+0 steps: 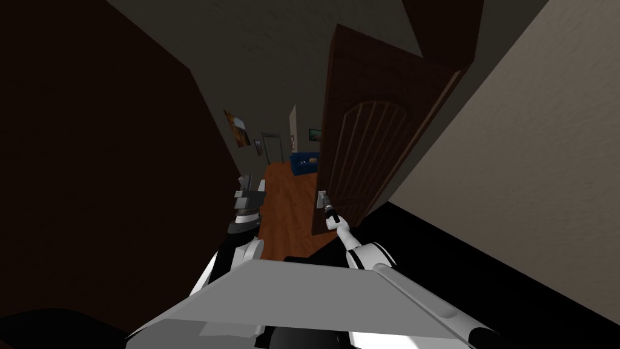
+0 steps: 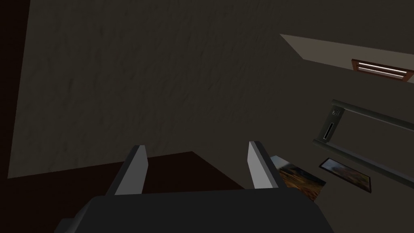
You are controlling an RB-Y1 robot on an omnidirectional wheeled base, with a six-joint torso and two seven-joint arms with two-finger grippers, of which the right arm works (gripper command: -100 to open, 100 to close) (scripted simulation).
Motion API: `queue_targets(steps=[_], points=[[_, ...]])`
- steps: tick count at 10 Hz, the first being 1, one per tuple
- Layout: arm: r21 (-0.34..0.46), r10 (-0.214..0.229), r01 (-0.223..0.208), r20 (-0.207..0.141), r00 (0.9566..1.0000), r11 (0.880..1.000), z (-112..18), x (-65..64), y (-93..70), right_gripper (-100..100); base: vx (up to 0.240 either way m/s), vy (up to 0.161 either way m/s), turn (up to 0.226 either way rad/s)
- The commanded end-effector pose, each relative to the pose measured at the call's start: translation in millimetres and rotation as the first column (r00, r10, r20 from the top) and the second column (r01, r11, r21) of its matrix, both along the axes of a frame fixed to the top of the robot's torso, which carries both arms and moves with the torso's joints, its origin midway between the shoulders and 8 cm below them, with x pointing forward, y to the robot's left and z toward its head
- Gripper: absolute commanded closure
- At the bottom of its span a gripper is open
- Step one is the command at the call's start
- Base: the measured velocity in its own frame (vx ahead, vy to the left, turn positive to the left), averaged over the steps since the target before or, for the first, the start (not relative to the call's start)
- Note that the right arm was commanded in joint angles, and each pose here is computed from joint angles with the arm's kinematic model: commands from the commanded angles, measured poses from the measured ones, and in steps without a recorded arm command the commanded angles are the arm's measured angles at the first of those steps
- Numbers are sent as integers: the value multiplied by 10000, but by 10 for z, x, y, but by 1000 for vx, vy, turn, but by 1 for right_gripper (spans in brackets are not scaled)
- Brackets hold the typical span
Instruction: Push the door open
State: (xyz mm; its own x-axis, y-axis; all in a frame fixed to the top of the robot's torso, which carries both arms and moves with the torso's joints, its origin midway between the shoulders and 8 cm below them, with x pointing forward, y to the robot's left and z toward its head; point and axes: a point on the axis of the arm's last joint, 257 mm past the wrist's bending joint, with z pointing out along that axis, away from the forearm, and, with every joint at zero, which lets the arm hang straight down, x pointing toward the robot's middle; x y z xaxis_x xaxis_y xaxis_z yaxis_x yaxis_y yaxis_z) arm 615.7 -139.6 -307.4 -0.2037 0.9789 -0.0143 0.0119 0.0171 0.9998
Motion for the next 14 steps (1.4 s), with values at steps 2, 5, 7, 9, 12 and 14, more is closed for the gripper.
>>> queue_targets(steps=[2, 5, 7, 9, 12, 14], points=[[-14, -323, 323, 178, 9993, 9995, 90, 54, -181, 100, 191, 94, -28], [-13, -668, 668, 174, 9976, 9978, 91, 75, -370, 100, 185, 101, -47], [-5, -981, 981, 170, 9950, 9952, 92, 89, -538, 100, 171, 119, -65], [-5, -981, 981, 170, 9950, 9952, 92, 89, -538, 100, 79, 59, -19], [6, -1230, 1230, 166, 9923, 9924, 94, 97, -671, 100, 27, 10, -8], [20, -1483, 1483, 162, 9888, 9889, 96, 102, -806, 100, 152, 124, -137]])
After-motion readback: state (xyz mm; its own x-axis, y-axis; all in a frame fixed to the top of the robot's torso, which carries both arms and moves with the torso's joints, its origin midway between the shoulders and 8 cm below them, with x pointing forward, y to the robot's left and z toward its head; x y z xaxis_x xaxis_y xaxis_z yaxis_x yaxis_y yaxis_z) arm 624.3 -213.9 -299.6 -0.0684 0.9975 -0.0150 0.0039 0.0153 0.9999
